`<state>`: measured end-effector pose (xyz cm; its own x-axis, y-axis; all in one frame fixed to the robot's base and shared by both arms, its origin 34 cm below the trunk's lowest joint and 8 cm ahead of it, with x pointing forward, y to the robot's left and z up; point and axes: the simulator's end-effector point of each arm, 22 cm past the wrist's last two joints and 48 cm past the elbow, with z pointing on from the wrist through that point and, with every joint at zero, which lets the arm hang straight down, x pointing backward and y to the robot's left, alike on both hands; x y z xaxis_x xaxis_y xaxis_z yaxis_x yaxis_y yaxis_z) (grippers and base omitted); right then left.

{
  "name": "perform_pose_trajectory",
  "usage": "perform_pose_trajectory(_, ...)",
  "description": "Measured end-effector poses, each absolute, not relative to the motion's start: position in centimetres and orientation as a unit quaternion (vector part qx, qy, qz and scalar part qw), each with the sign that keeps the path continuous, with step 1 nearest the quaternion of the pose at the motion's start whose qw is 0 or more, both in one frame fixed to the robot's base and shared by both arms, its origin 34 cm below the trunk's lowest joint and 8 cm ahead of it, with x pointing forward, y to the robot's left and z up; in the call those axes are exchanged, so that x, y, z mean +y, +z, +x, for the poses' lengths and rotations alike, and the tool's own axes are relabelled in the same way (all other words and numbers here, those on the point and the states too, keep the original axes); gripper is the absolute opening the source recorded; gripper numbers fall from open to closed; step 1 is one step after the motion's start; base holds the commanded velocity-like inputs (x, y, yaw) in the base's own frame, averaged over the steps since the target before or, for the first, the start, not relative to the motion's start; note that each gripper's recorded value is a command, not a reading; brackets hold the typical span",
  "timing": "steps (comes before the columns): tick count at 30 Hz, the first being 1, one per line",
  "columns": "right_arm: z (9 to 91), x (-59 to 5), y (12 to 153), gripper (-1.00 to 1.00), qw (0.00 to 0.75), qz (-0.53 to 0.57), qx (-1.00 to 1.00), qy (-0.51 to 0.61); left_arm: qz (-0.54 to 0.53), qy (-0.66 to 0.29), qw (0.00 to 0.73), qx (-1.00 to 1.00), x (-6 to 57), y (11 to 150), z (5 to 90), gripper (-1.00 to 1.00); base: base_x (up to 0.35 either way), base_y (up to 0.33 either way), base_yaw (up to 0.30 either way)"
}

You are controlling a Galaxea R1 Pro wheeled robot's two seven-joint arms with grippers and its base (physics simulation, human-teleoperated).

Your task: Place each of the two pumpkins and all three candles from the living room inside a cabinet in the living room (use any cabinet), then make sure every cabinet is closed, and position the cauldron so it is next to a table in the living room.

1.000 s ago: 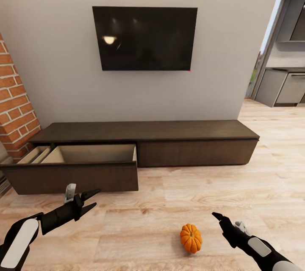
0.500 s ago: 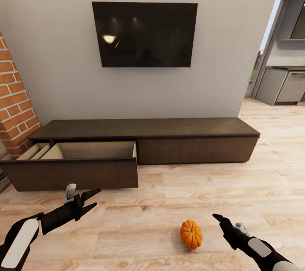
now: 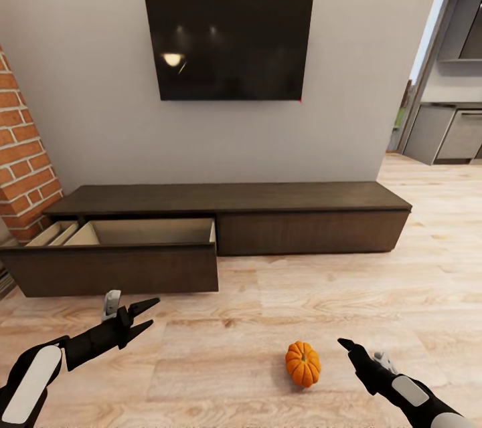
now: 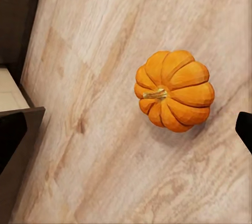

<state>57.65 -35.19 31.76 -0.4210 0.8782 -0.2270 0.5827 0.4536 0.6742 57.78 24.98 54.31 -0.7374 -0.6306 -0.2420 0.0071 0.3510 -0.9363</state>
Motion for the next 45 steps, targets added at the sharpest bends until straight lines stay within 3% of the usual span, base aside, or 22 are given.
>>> perform_pose_trajectory(45, 53.6, -34.8, 22.3, 1.0, 0.235, 0.467, 0.824, 0.22, -0.241, -0.517, 0.244, 0.784, 24.9, 44.7, 56.8, 1.0, 0.0, 0.0, 0.0)
